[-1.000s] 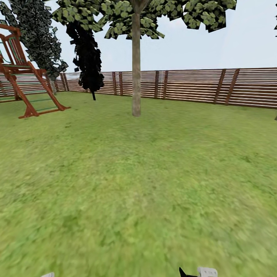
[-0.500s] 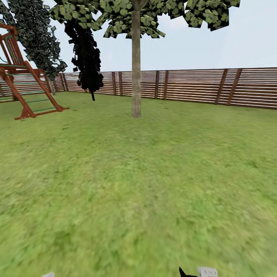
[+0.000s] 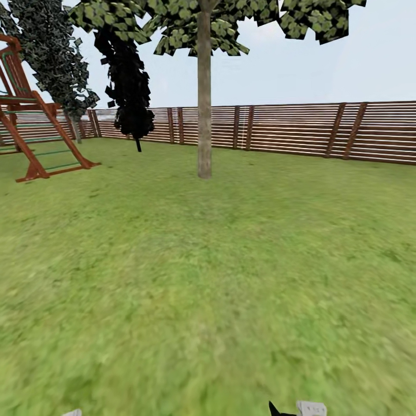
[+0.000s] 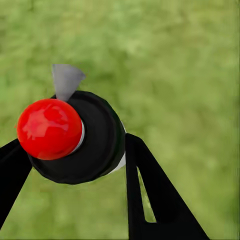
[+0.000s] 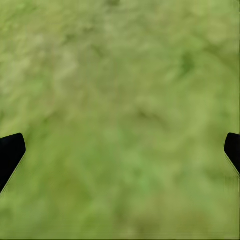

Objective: In the garden, pick up the pesticide atomizer on the floor and spray pesticide onto both trees until each tree trunk is fully covered.

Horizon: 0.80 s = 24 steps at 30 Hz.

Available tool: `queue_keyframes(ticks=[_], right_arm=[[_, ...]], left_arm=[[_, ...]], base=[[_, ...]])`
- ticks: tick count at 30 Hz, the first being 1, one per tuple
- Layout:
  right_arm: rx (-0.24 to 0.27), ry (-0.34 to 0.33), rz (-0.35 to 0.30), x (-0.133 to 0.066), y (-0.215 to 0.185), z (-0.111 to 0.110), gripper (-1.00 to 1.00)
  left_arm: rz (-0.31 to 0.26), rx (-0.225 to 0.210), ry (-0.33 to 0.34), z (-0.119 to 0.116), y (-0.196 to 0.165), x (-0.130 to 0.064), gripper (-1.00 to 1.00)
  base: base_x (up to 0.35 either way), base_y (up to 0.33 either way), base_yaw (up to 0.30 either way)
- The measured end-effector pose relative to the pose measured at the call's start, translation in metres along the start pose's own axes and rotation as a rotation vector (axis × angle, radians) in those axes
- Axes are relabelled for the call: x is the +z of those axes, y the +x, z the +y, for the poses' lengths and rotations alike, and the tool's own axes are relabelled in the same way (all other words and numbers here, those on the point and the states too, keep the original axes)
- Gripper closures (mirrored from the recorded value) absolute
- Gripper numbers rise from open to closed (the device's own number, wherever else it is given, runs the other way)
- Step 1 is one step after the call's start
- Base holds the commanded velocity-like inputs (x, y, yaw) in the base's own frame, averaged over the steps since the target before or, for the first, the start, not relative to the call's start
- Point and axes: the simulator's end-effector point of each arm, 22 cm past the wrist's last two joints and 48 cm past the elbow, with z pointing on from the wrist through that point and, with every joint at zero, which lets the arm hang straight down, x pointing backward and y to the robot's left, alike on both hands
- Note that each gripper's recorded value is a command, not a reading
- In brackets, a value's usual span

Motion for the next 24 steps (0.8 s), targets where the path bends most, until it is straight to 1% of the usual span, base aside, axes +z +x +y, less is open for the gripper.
queue_keyframes(ticks=[24], right_arm=[[0.000,0.000,0.000,0.0000,-0.0001,-0.0001,-1.00]], left_arm=[[-0.002,0.000,0.000,-0.0001,-0.0007,0.0001,1.00]], base=[[0.339,0.000,0.000]])
